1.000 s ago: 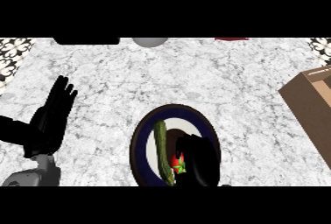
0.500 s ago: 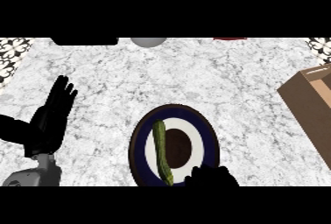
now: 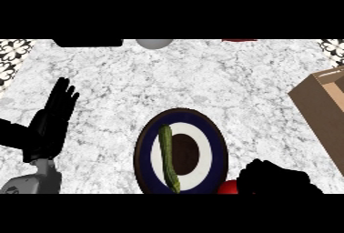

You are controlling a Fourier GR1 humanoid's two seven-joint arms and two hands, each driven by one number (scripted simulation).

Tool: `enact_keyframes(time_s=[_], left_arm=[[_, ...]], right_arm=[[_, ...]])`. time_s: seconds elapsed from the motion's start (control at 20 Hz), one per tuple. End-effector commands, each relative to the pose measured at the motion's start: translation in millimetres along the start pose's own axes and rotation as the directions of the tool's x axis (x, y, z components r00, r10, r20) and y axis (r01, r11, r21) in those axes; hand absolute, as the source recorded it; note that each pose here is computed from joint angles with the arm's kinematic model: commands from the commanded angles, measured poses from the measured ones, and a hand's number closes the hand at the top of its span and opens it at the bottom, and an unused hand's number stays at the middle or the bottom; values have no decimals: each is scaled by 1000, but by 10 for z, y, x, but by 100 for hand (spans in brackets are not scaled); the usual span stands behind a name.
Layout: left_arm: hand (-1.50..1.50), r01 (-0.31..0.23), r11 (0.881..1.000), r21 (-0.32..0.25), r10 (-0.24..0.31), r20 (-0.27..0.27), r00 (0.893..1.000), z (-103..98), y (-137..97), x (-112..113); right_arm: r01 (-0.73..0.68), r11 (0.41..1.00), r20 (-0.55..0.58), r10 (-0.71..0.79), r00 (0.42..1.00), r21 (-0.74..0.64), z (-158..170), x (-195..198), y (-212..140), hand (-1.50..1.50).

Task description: Pick the tomato from the plate and place it in the cardboard box

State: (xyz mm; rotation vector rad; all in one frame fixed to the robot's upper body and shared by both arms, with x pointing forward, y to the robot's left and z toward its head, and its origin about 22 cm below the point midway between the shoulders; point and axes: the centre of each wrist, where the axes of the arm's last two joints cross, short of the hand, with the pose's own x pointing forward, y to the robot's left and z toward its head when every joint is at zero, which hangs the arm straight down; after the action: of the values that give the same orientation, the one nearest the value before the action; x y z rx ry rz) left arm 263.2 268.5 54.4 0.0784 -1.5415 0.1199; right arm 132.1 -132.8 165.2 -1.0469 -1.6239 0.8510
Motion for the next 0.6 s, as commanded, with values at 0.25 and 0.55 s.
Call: enact_keyframes(time_s=[0.25, 0.55], left_arm=[[0, -1, 1000, -4, 1, -3, 1000, 53, -148, 35], [0, 11, 1000, 1, -11, 3, 1000, 43, -59, -4]], right_arm=[[13, 986, -176, -43, 983, -167, -63, -323, -695, 150], [-4, 981, -259, -47, 965, -192, -456, -825, -716, 150]])
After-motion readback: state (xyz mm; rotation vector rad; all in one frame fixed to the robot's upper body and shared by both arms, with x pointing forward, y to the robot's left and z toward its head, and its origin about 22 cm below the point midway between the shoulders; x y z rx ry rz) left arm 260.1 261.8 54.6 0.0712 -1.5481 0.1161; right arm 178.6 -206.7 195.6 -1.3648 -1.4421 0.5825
